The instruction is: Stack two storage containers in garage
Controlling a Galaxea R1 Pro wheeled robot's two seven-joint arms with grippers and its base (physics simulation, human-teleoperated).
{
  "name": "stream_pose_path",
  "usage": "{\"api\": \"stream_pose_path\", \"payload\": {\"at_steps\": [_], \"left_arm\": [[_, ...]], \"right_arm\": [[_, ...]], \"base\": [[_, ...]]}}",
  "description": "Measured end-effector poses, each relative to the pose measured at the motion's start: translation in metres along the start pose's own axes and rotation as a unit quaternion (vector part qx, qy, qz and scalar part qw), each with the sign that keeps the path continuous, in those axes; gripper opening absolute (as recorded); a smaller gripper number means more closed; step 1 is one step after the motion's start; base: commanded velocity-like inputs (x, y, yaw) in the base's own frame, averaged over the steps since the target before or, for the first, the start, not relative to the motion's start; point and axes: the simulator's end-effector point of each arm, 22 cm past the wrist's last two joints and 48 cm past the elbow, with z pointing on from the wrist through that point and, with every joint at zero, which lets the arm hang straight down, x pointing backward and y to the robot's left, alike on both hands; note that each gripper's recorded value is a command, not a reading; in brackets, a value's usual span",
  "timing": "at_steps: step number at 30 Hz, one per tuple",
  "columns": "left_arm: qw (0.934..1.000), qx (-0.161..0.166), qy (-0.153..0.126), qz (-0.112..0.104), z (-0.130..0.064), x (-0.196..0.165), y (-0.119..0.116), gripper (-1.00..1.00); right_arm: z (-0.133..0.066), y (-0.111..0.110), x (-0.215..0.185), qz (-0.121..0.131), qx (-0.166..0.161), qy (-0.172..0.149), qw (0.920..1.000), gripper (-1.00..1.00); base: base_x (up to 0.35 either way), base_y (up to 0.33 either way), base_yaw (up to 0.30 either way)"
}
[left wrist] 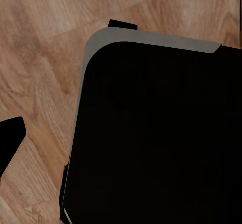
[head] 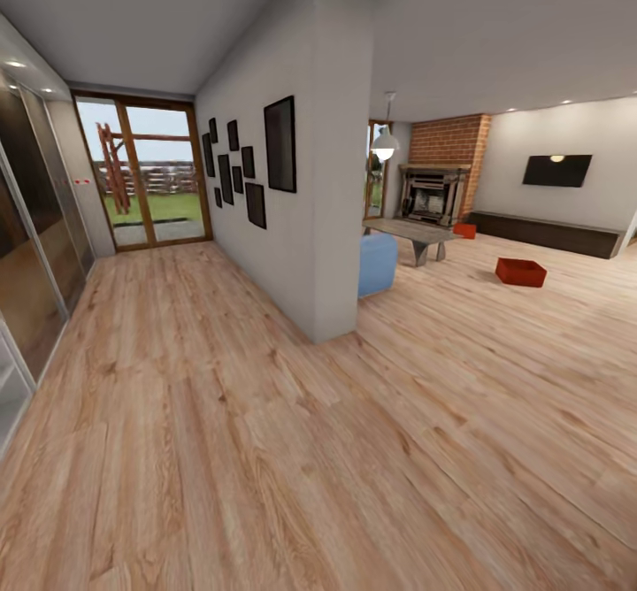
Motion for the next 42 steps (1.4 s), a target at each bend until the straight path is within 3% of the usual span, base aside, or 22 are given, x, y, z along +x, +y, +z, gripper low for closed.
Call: {"api": "stream_pose_path", "payload": {"at_steps": [26, 42], "left_arm": [[1.0000, 0.000, 0.000, 0.000, 0.0000, 0.0000, 0.0000, 1.00], [1.0000, 0.000, 0.000, 0.000, 0.0000, -0.0001, -0.0001, 1.00]], "right_arm": [[0.0001, 0.0011, -0.0008, 0.000, 0.001, -0.002, 1.0000, 1.00], [0.0002, 0.0037, -0.0014, 0.001, 0.000, -0.003, 1.0000, 1.00]], "base": [[0.323, 0.000, -0.007], [0.323, 0.000, -0.267]]}}
